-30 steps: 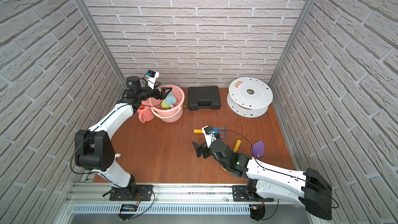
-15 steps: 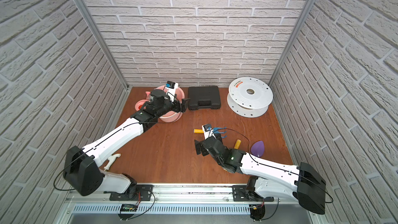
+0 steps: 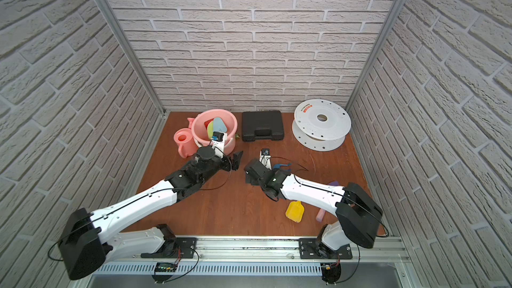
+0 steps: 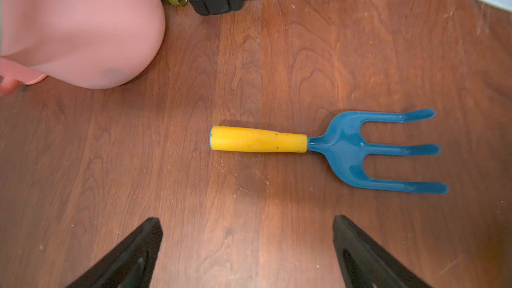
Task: Organize the gardening tools
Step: Pick up the gardening tool from the center of the board.
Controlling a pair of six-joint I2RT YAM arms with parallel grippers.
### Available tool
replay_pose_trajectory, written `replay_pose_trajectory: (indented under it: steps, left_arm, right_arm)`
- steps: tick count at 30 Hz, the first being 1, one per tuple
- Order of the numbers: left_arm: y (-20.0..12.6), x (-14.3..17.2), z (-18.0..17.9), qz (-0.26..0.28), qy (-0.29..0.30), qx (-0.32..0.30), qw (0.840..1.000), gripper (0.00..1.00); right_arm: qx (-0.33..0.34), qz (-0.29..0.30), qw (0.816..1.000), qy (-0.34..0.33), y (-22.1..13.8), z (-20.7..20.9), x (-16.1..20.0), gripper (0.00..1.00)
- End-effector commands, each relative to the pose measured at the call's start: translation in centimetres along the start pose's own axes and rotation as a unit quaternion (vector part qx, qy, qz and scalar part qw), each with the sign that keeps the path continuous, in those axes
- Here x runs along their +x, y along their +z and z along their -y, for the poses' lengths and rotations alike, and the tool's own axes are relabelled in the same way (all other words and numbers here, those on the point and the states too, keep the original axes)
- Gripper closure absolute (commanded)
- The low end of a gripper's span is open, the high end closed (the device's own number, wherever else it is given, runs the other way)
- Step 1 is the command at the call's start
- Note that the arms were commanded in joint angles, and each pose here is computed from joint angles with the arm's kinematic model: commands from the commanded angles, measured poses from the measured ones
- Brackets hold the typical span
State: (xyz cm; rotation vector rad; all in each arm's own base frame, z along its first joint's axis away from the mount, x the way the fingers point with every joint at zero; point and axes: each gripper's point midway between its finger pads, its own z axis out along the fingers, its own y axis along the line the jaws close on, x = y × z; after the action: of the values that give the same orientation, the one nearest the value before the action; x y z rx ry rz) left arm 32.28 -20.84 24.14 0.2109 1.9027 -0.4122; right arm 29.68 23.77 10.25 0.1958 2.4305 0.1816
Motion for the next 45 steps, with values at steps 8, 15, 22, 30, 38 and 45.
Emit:
replay_pose_trajectory:
  steps: [8, 15, 22, 30, 38, 45]
  left_arm:
    - [-3.0, -1.2, -0.8, 0.062, -0.003, -0.023, 0.998, 0.02]
    - [-2.9, -1.0, -0.4, 0.057, 0.0, -0.017, 0.998, 0.02]
    - [-4.1, -1.6, -1.0, 0.079, -0.007, -0.023, 0.997, 0.02]
    - [-4.5, -1.7, -1.3, 0.086, -0.008, -0.029, 0.996, 0.02]
    - [-4.6, -1.8, -1.5, 0.088, -0.007, -0.035, 0.995, 0.02]
    - [-4.6, -1.7, -1.5, 0.088, -0.007, -0.033, 0.996, 0.02]
  right_arm:
    - [0.114, -0.063, 0.985, 0.117, 3.9, 0.9, 0.4, 0.0]
    - [0.134, -0.079, 0.973, 0.173, 6.4, 2.3, 0.7, 0.02]
    - [0.137, -0.089, 0.967, 0.198, 8.3, 3.0, 0.7, 0.01]
    - [0.13, -0.114, 0.964, 0.202, 9.3, 3.2, 0.8, 0.02]
    - [0.08, -0.061, 0.973, 0.208, 6.2, 1.9, -2.6, 0.03]
    - [0.107, -0.083, 0.958, 0.255, 8.1, 2.4, -2.7, 0.02]
